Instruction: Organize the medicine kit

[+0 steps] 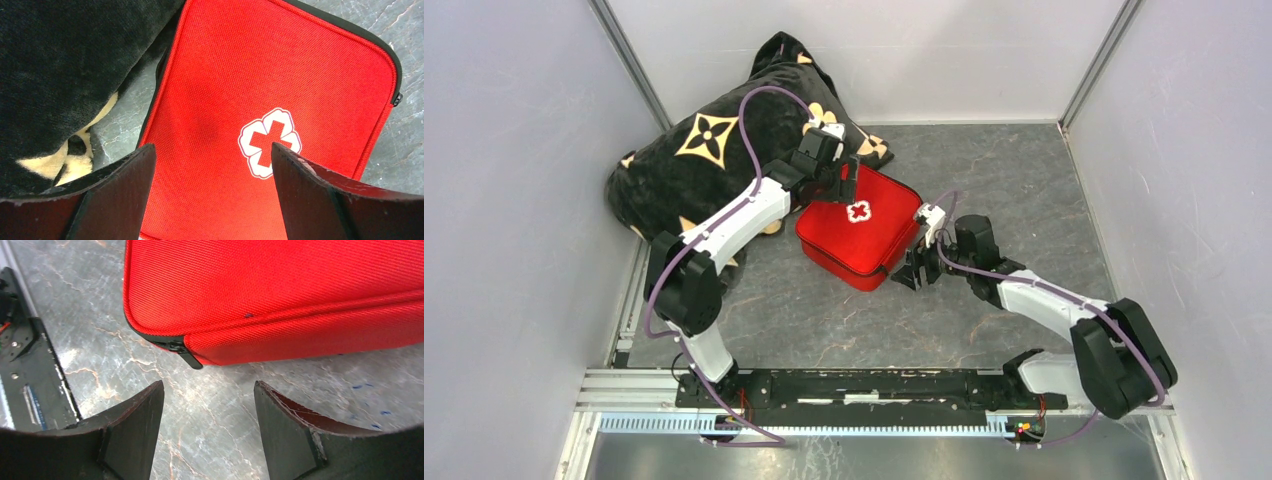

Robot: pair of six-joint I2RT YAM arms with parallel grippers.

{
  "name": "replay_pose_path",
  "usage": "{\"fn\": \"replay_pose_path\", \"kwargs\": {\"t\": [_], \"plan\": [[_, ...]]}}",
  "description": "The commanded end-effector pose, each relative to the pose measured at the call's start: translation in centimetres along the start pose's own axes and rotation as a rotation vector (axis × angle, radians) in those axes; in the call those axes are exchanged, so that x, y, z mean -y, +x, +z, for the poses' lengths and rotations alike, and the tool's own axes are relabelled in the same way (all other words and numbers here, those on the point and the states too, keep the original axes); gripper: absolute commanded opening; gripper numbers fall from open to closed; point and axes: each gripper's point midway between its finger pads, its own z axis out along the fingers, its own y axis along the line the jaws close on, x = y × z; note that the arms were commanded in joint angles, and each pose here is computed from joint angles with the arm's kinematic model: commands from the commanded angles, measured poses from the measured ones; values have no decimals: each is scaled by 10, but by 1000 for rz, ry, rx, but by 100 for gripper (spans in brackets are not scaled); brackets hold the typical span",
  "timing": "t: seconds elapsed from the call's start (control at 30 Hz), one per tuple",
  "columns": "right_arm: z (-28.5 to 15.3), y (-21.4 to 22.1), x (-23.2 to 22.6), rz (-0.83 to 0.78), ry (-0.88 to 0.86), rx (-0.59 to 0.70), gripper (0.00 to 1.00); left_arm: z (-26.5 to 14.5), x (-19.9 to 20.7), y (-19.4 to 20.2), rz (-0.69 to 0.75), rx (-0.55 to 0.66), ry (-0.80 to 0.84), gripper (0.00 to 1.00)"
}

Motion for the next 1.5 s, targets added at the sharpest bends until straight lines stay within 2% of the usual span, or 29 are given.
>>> {"fn": "replay_pose_path", "kwargs": {"t": [0.0, 0.1, 0.27, 0.6, 1.2, 1.47], "plan": [[10, -24, -22, -6, -152, 98, 72, 9, 2, 4, 54, -18, 24, 90], [16, -24, -30, 17, -218, 95, 70, 17, 6, 15, 69, -65, 46, 89], [27, -15, -23, 55, -210, 49, 69, 25, 8, 35, 82, -143, 33, 88], [37, -20, -26, 113, -258, 74, 62, 31, 11, 55, 102, -199, 24, 87], [38, -20, -30, 138, -282, 90, 15, 32, 8, 57, 116, -205, 8, 87], [36, -18, -31, 113, -274, 83, 4, 33, 7, 57, 118, -206, 4, 87]]}}
